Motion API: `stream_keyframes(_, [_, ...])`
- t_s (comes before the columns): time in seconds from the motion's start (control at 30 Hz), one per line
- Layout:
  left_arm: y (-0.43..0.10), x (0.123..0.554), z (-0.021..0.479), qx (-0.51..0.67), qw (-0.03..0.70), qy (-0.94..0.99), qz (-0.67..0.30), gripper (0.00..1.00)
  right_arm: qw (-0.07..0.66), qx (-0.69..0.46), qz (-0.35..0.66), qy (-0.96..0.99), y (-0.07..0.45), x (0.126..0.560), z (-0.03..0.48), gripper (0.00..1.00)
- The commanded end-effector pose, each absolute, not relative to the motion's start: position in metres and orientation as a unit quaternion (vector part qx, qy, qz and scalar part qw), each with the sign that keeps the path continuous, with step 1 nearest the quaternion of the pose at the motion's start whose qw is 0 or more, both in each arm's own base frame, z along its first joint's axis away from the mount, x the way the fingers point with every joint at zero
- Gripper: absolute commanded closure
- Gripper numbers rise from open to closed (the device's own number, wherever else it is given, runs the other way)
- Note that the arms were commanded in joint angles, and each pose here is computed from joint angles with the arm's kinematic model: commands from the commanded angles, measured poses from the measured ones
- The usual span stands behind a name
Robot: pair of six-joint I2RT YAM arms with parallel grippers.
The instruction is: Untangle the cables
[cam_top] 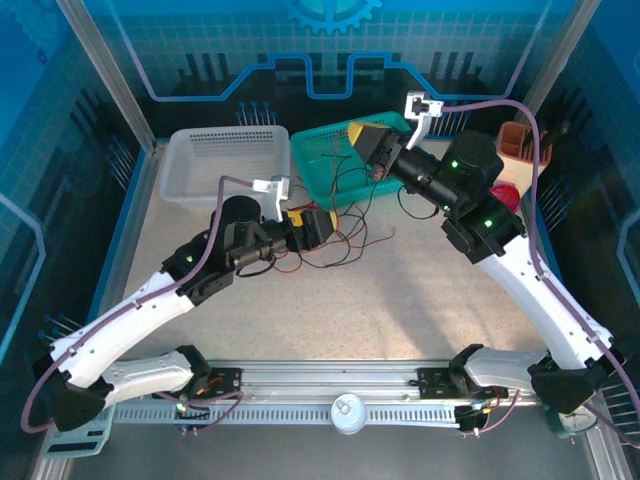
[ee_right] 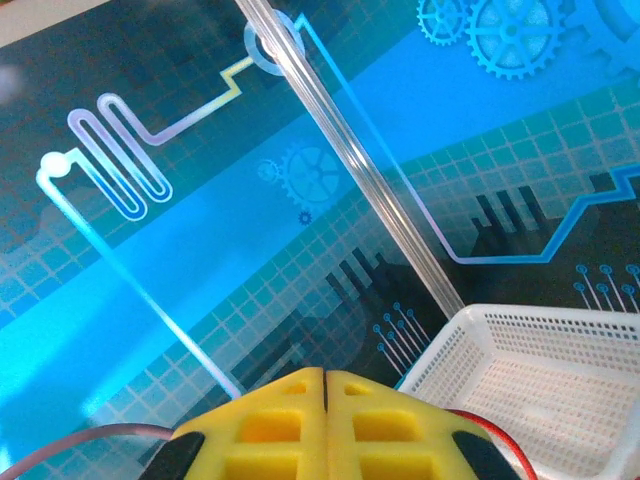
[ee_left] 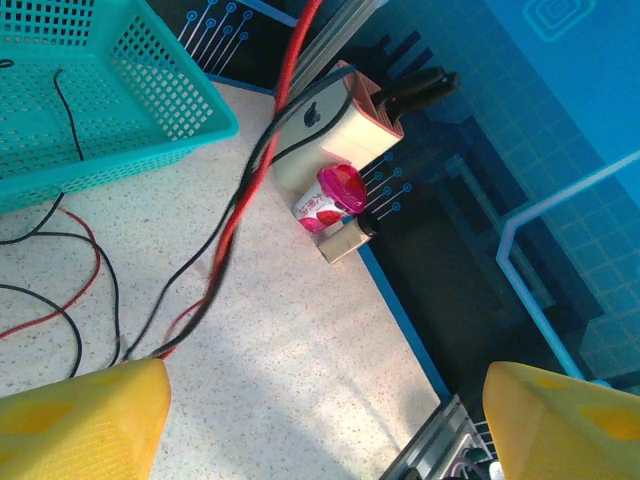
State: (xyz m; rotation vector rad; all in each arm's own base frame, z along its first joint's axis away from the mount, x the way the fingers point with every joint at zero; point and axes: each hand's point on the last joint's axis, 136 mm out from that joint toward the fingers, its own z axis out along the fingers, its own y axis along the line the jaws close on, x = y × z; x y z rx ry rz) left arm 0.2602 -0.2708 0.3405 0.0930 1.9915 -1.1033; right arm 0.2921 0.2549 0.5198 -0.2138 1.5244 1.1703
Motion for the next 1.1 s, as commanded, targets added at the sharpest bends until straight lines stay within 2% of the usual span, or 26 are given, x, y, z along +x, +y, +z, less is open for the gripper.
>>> stream_keyframes(0.0, [-0.283, 0.258, 0.328, 0.067, 0.421, 0.796, -0.429, 0.17, 0.608, -0.107, 0.472, 0.629, 0.248, 0.28, 0.544, 1.0])
stream_keyframes(0.17, [-0.279, 0.261, 0.306, 0.062, 0.428, 0.811, -0.395, 0.18, 0.623, -0.112, 0.46, 0.623, 0.244, 0.275, 0.551, 1.0])
stream_keyframes(0.4, [-0.273, 0.262, 0.3, 0.021, 0.43, 0.802, -0.413, 0.19, 0.624, -0.117, 0.461, 0.62, 0.246, 0.275, 0.556, 1.0])
stream_keyframes(0.77, [-0.311, 0.267, 0.322, 0.055, 0.446, 0.77, -0.452, 0.19, 0.626, -0.138, 0.458, 0.615, 0.266, 0.264, 0.555, 1.0])
stream_keyframes(1.07, [-0.279, 0.261, 0.326, 0.019, 0.493, 0.754, -0.434, 0.2, 0.638, -0.144, 0.439, 0.616, 0.255, 0.257, 0.562, 1.0])
